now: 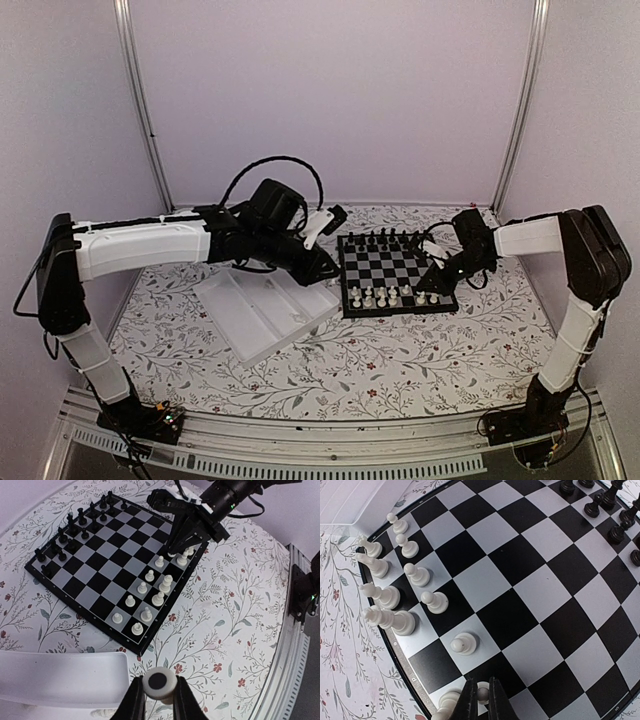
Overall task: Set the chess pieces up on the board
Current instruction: Place the chess piece on the chessboard.
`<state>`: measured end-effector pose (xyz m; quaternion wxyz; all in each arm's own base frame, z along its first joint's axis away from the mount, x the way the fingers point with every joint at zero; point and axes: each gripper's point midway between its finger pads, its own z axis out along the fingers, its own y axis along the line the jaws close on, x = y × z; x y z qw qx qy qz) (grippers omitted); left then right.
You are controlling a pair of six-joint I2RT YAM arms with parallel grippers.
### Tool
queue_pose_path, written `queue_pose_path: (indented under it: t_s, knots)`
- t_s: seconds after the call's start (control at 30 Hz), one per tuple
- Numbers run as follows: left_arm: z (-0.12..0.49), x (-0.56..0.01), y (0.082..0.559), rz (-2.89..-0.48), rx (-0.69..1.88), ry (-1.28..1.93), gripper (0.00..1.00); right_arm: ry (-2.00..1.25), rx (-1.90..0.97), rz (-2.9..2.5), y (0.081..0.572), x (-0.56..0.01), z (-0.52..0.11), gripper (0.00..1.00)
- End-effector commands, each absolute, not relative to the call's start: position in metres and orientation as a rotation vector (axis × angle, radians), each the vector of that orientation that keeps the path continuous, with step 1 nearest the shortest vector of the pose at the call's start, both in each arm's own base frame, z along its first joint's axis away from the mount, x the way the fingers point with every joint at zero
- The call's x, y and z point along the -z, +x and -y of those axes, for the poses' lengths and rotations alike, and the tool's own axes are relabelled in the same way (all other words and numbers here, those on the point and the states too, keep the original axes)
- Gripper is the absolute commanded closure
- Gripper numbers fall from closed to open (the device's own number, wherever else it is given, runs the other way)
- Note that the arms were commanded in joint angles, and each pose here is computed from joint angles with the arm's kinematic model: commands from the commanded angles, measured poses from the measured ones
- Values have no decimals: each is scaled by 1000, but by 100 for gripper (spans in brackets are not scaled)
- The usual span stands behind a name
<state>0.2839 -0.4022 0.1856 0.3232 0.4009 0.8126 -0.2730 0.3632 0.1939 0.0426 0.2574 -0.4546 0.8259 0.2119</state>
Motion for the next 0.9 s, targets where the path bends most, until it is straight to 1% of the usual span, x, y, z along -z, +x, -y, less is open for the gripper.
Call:
queue_pose_path:
  t_s: [0.0,0.13,0.57,0.73,0.87]
  knots:
    - [408,-185,284,-2127,733,1057,89,-1244,-613,-2236,363,-42,-199,90]
    - [409,-184,283,-2127,735,1058,89,-1237,-625,-2234,365,-43,-201,86]
    - [409,-183,281,-2129,745,1059,89,-1201,-625,-2219,372,-59,-203,77]
    - [416,-190,278,-2126,787,1096,89,-1210,-632,-2133,372,-105,-208,71]
    - [422,-197,278,-2121,819,1109,89,-1294,-708,-1951,354,-165,-220,67]
